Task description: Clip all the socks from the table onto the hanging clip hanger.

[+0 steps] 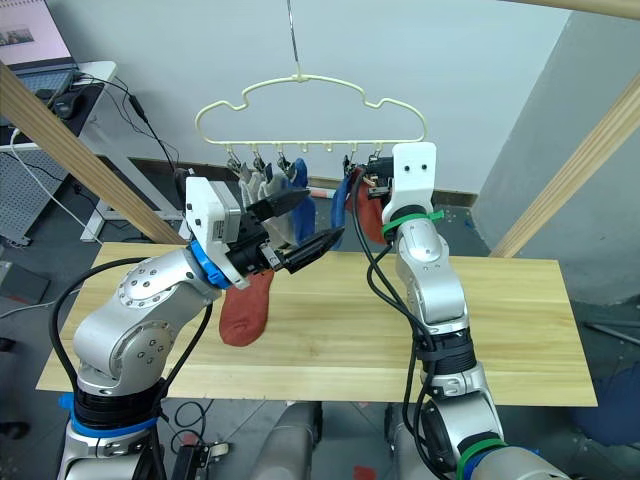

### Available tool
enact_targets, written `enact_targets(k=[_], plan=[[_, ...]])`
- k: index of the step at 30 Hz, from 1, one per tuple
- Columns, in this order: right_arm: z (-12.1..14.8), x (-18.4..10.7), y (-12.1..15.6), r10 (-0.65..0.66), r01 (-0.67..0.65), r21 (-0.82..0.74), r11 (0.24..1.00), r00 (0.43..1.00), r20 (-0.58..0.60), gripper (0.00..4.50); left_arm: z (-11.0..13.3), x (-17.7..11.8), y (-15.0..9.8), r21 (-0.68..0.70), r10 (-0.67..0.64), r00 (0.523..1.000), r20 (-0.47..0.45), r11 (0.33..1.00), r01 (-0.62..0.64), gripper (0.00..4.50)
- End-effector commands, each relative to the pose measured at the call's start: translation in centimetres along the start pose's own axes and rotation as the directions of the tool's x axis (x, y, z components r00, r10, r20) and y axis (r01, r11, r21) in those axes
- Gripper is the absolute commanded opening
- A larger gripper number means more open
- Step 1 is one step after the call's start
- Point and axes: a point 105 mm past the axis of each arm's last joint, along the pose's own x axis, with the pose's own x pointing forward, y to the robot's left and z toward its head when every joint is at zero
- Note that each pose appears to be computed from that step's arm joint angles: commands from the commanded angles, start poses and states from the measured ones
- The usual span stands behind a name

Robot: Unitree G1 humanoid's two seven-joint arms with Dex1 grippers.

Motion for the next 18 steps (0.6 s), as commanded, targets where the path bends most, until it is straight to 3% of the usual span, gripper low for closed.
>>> enact_targets(k=[1, 3, 10, 18], plan=[[1.9, 0.1, 0.1, 0.013, -0.014, 0.01, 1.0, 0.997, 0.073, 1.6, 0.8, 0.0, -0.6, 0.026, -0.02, 1.0, 0.02, 0.999, 0.019, 4.5], [1.8, 0.1, 0.0, 0.011, -0.011, 0.005, 1.0, 0.997, 0.071, 1.6, 0.7, 0.0, -0.6, 0.024, -0.02, 1.0, 0.021, 1.0, 0.02, 4.5], [1.8, -0.1, -0.9, -0.003, 0.003, 0.0, 1.0, 0.997, 0.072, 0.1, 0.8, 0.2, -1.2, 0.001, -0.043, 0.998, 0.034, 0.999, 0.043, 4.5], [1.4, -0.9, -3.1, 0.013, -0.012, -0.032, 0.999, 0.999, 0.031, 0.01, 0.5, 0.0, -1.1, -0.027, -0.038, 0.999, 0.036, 0.999, 0.039, 4.5]])
